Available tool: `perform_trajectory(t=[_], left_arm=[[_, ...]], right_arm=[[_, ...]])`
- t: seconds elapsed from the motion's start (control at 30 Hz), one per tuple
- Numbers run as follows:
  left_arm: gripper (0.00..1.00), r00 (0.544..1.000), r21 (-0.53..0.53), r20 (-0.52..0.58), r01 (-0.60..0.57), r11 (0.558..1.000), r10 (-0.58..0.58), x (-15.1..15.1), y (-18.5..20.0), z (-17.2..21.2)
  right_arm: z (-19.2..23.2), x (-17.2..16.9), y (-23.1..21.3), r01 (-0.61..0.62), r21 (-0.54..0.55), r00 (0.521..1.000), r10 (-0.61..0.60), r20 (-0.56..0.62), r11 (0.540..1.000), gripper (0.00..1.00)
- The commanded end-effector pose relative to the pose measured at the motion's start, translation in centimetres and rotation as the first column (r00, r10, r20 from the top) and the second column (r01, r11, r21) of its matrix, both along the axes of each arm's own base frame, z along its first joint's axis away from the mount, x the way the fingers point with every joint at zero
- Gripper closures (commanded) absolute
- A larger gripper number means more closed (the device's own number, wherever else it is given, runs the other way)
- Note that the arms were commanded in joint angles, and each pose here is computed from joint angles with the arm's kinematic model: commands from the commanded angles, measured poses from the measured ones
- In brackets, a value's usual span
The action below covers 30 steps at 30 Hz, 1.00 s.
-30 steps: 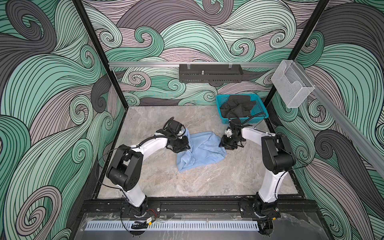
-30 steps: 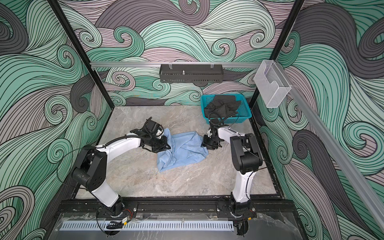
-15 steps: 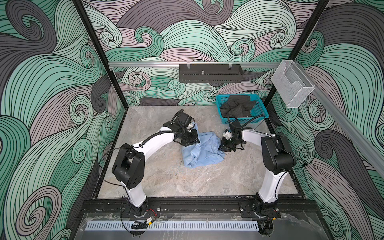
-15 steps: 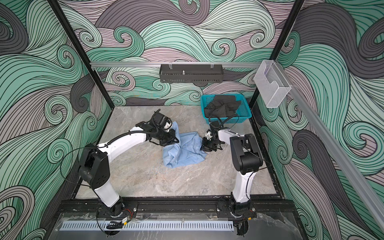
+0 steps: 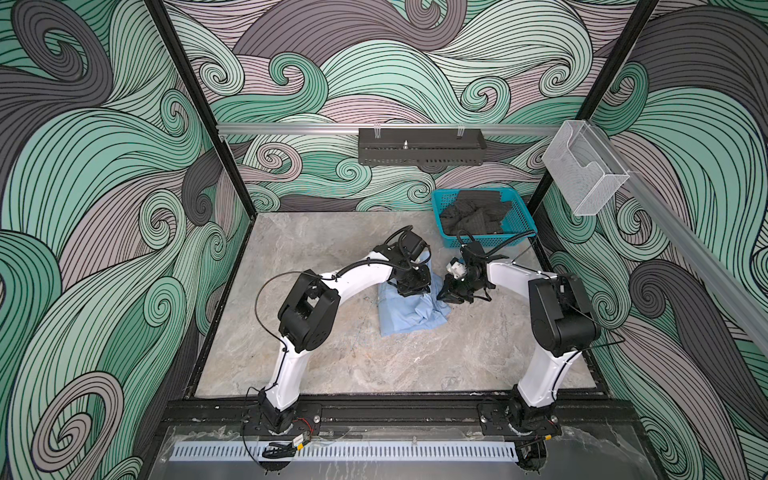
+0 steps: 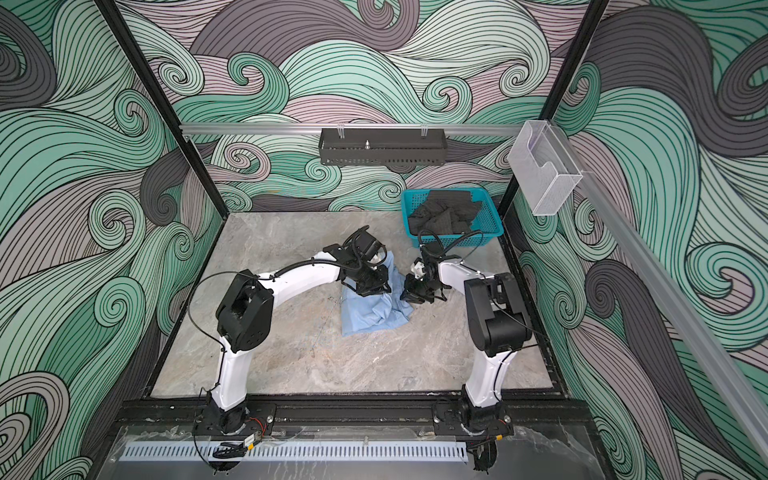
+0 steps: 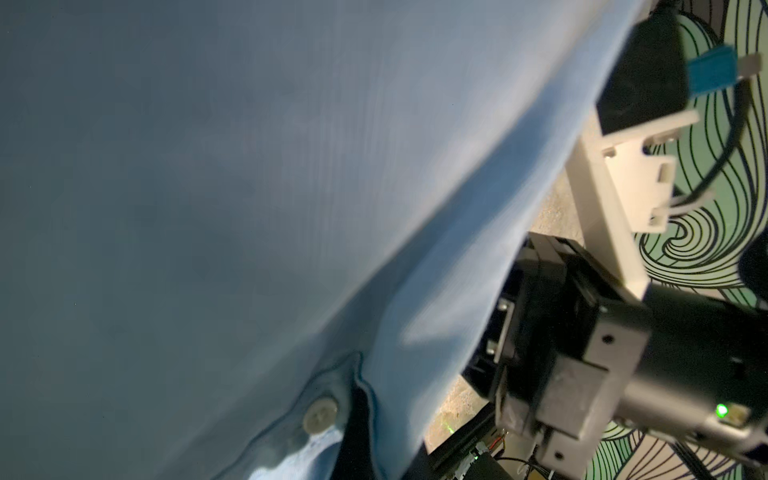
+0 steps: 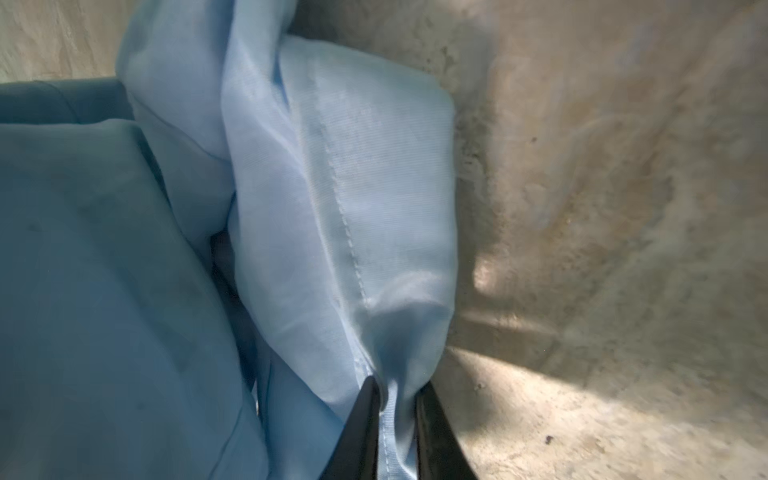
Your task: Fold and stack the long sleeve shirts
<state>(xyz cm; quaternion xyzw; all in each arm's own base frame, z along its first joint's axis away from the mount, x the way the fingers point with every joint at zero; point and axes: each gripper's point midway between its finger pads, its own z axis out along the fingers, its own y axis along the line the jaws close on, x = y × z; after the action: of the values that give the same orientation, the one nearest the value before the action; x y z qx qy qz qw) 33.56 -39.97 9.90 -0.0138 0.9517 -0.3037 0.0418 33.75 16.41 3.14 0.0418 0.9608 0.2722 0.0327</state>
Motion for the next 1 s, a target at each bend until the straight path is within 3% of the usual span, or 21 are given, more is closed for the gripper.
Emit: perform_trajectory(t=[0.0,0.37,0.6,0.63,0.83,0.97], left_arm=[[1.0,1.0,0.015,0.0,-0.024,1.0,0.024,0.6,-0.6,-0.1],[1.0,0.997,0.03,-0.016,-0.068,0.997,0.069,1.8,-1.2,-2.3],[0.86,0.998,0.012,-0.025,-0.055,0.998,0.055,1.8,-1.9,-2.1],[0.79,0.998,0.004,-0.021,-0.054,0.999,0.054,1.8,-2.0,-1.8],[0.64,0.999,-0.08,0.039,-0.031,0.996,0.035,1.8,-2.4,2.4],[0.55,0.989,-0.166,0.143,-0.014,0.986,0.038,1.9,-2.3,7.8]], right_arm=[[0.3,-0.5,0.5,-0.008,0.026,1.0,0.009,-0.006,1.0,0.82],[0.3,-0.7,0.5,0.005,0.036,1.0,-0.005,-0.004,0.999,0.83],[1.1,-0.6,0.1,0.017,0.024,1.0,-0.017,0.015,1.0,0.82],[1.2,-0.6,0.0,0.02,0.021,1.0,-0.021,0.019,1.0,0.82],[3.7,-0.1,-1.3,0.068,-0.011,0.995,-0.067,0.078,0.998,0.69],[6.8,0.1,-3.6,0.125,-0.097,0.982,-0.11,0.152,0.987,0.57]])
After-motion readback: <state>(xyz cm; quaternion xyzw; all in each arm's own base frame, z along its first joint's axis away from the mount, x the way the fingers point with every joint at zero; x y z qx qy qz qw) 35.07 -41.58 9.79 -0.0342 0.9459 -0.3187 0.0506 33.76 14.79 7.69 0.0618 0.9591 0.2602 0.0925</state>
